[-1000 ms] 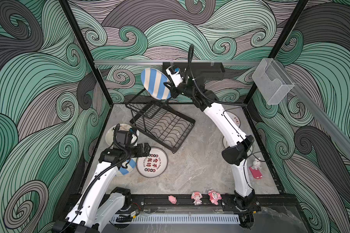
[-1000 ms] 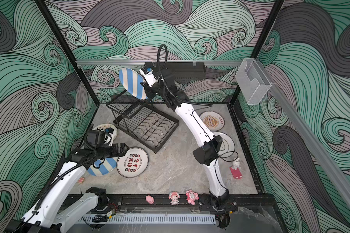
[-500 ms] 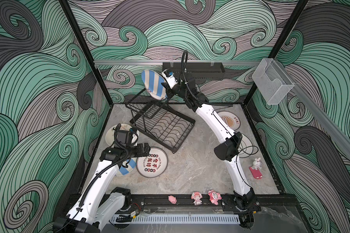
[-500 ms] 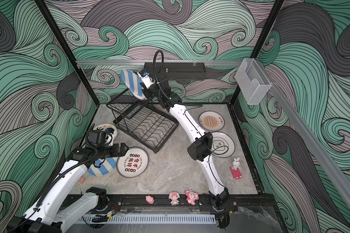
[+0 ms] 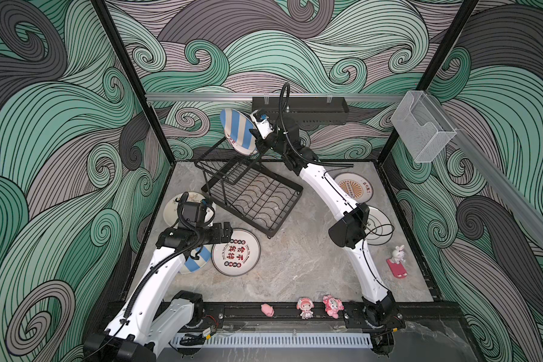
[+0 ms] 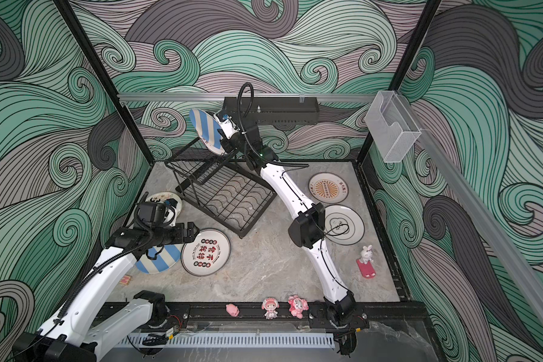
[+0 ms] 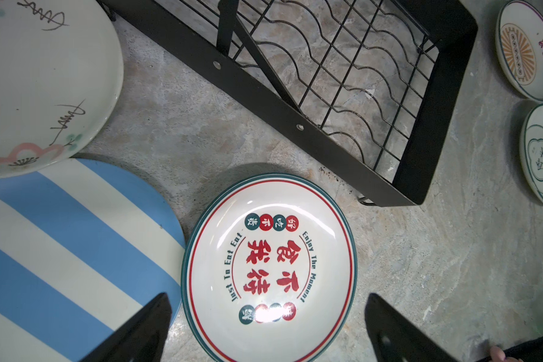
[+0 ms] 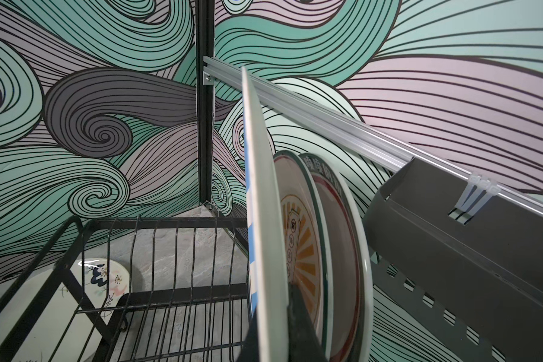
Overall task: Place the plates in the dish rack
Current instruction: 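Lower the held striped plate into the rack slots beside the other plates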
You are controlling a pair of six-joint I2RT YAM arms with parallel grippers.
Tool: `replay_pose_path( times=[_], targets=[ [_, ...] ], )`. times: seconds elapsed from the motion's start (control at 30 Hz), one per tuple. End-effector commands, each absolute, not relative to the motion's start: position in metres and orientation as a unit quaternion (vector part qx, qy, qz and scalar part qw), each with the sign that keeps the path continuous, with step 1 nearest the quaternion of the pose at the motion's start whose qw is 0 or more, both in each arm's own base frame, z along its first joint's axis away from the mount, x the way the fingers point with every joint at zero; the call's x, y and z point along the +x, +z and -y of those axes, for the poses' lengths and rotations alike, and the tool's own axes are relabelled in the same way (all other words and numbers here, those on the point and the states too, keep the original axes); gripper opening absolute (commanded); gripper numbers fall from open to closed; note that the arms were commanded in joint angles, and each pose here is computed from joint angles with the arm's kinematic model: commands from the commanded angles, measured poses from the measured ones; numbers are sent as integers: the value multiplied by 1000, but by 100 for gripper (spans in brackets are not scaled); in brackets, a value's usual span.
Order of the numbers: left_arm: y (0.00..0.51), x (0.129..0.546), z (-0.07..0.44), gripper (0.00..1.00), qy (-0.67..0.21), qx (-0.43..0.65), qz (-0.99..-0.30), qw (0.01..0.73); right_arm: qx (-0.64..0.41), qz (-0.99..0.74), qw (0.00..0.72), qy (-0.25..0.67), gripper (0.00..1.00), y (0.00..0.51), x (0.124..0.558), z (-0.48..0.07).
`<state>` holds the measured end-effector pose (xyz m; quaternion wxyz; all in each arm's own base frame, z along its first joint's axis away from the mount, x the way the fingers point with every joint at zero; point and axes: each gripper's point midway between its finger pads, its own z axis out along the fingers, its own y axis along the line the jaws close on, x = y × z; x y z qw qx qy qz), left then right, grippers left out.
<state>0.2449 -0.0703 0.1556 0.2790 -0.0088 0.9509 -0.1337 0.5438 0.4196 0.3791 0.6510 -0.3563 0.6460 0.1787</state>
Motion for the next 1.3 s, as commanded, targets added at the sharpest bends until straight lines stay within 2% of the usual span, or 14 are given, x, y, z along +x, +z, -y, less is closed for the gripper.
replay_pose_path(
  times=[0.0, 1.0, 1.27],
  targets=[
    [151, 240, 64, 99, -121, -19, -955, 270, -336, -629, 677, 181, 0, 397, 548, -416],
    [151, 240, 64, 99, -123, -18, -955, 268, -334, -660, 637, 216, 0, 345, 562, -427],
    [151, 240, 65, 99, -125, -17, -955, 268, -318, -639, 668, 211, 0, 379, 556, -418]
  ],
)
